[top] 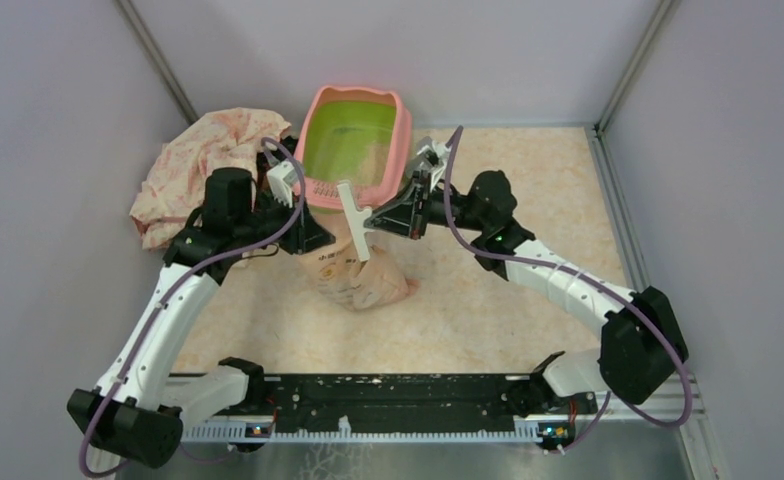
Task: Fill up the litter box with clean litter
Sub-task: Clamp the cat litter bag at the center of the board.
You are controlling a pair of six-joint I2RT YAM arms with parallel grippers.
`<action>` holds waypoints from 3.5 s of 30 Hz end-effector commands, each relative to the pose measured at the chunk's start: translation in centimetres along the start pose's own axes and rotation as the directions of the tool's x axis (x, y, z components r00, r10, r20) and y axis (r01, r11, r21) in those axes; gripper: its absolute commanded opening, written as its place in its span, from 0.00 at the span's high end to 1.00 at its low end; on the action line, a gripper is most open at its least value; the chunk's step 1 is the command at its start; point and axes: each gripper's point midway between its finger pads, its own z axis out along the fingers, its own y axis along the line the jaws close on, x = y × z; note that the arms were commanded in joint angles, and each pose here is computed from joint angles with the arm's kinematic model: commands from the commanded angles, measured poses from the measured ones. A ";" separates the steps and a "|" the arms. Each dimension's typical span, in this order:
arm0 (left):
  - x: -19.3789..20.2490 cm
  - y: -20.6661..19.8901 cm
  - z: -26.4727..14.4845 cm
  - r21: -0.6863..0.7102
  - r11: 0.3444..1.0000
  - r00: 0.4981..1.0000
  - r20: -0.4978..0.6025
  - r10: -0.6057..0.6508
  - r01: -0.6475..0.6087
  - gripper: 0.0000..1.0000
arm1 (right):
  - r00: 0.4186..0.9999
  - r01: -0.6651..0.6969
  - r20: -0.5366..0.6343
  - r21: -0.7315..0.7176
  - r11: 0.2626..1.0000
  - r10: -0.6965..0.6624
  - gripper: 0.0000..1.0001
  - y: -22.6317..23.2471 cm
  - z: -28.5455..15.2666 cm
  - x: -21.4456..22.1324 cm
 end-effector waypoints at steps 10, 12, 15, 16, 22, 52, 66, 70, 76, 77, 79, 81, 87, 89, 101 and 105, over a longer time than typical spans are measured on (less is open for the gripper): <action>-3.8 0.7 -1.8 -0.104 0.992 0.992 0.097 0.078 -0.068 1.00 | 0.946 0.146 0.306 -0.098 0.984 -0.110 1.00 0.3 -1.7 -5.6; -4.2 0.7 -2.6 -0.129 0.989 0.990 0.112 0.082 -0.067 1.00 | 0.948 0.146 0.302 -0.132 0.980 -0.100 1.00 0.5 -1.3 -5.6; -4.8 0.2 -3.3 -0.132 0.989 0.986 0.142 0.092 -0.073 1.00 | 0.949 0.161 0.297 -0.160 0.974 -0.108 1.00 0.9 -0.4 -5.6; -4.9 0.1 -3.5 -0.133 0.988 0.984 0.150 0.097 -0.077 1.00 | 0.948 0.174 0.295 -0.163 0.971 -0.120 1.00 1.0 0.0 -5.8; -5.8 -0.5 -4.9 -0.149 0.984 0.975 0.189 0.121 -0.094 1.00 | 0.944 0.215 0.289 -0.183 0.959 -0.156 1.00 1.2 1.4 -6.4; -4.0 3.7 -4.5 -0.241 0.970 0.983 0.166 0.080 -0.038 1.00 | 0.970 0.201 0.188 -0.270 0.942 -0.153 1.00 -4.8 7.1 -5.8; -3.9 3.9 -4.3 -0.236 0.971 0.983 0.165 0.077 -0.036 1.00 | 0.983 0.146 0.160 -0.348 0.926 -0.095 1.00 -4.9 7.3 -4.9; -3.9 3.9 -4.3 -0.234 0.971 0.983 0.166 0.078 -0.037 1.00 | 0.983 0.142 0.161 -0.340 0.930 -0.092 1.00 -5.3 7.4 -4.7; -4.0 3.8 -4.3 -0.228 0.973 0.983 0.166 0.077 -0.038 1.00 | 0.984 0.131 0.160 -0.337 0.932 -0.081 1.00 -5.8 7.6 -4.3; -4.1 3.8 -4.3 -0.229 0.973 0.983 0.167 0.078 -0.038 1.00 | 0.984 0.127 0.158 -0.336 0.933 -0.077 1.00 -5.9 7.6 -4.1; -4.2 3.8 -4.3 -0.227 0.973 0.983 0.167 0.077 -0.038 1.00 | 0.985 0.122 0.155 -0.336 0.934 -0.073 1.00 -6.1 7.7 -3.9; -4.2 3.8 -4.3 -0.226 0.973 0.983 0.166 0.077 -0.038 1.00 | 0.985 0.119 0.155 -0.333 0.935 -0.070 1.00 -6.3 7.8 -3.8; -4.1 3.8 -4.2 -0.226 0.973 0.983 0.166 0.076 -0.037 1.00 | 0.989 0.100 0.140 -0.339 0.935 -0.055 1.00 -6.5 8.5 -2.9; -4.2 3.8 -4.3 -0.225 0.974 0.983 0.169 0.078 -0.038 1.00 | 0.990 0.093 0.135 -0.342 0.935 -0.050 1.00 -6.4 8.7 -2.6; -3.6 4.2 -3.9 -0.222 0.975 0.985 0.162 0.064 -0.027 1.00 | 0.993 0.067 0.111 -0.373 0.925 -0.028 1.00 -5.2 8.7 -2.4; -3.5 4.3 -3.8 -0.218 0.976 0.985 0.162 0.059 -0.022 1.00 | 0.996 0.054 0.090 -0.372 0.927 -0.021 1.00 -4.9 8.8 -1.7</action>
